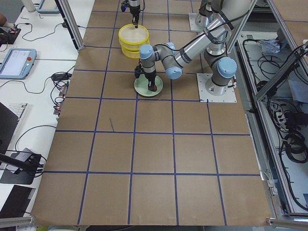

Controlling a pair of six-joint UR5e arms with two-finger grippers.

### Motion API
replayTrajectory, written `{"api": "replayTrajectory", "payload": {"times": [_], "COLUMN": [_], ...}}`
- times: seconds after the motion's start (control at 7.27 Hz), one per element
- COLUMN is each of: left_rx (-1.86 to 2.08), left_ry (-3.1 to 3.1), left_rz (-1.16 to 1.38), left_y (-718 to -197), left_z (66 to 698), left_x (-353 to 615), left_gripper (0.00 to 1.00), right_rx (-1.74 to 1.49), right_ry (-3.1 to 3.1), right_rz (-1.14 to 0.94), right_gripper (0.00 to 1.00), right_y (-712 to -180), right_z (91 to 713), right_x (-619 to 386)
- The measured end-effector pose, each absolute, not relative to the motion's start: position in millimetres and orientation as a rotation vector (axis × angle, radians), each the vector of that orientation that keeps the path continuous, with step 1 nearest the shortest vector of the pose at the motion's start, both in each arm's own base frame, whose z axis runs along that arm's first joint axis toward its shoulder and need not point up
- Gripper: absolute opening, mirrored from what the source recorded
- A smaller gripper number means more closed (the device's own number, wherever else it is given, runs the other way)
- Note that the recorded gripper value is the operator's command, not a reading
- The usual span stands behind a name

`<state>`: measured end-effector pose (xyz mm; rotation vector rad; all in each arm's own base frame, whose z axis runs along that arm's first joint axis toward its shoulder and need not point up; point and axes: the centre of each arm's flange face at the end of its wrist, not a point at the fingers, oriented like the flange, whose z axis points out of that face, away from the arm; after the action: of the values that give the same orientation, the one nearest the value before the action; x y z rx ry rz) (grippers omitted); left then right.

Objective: Place buns in different layers of steamer
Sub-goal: 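Stack the top tier with the right gripper while the left descends to the brown bun, then grasp the brown bun with the left gripper, then lift the brown bun with the left gripper while the right releases and rises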

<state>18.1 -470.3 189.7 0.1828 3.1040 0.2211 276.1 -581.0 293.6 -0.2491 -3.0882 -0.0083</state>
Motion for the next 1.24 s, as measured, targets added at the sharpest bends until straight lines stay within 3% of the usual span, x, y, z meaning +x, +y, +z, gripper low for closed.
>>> {"api": "replayTrajectory", "payload": {"times": [0.41,0.96,1.1,1.24], "left_rx": [0.201,0.213,0.228,0.243], "left_ry": [3.076,3.057,3.060,3.066], "left_rz": [0.110,0.118,0.172,0.225], "left_y": [-480,-512,-512,-506], "left_z": [225,374,410,429], "left_x": [-8,-105,-112,-116], "left_gripper": [0.01,0.01,0.01,0.01], "right_rx": [-0.245,-0.253,-0.257,-0.261], "right_ry": [-3.081,-3.083,-3.085,-3.085], "right_rz": [-0.041,-0.034,-0.038,-0.042], "right_gripper": [0.03,0.05,0.10,0.27], "right_y": [-575,-577,-577,-578], "right_z": [282,281,280,278], "right_x": [274,275,276,276]}}
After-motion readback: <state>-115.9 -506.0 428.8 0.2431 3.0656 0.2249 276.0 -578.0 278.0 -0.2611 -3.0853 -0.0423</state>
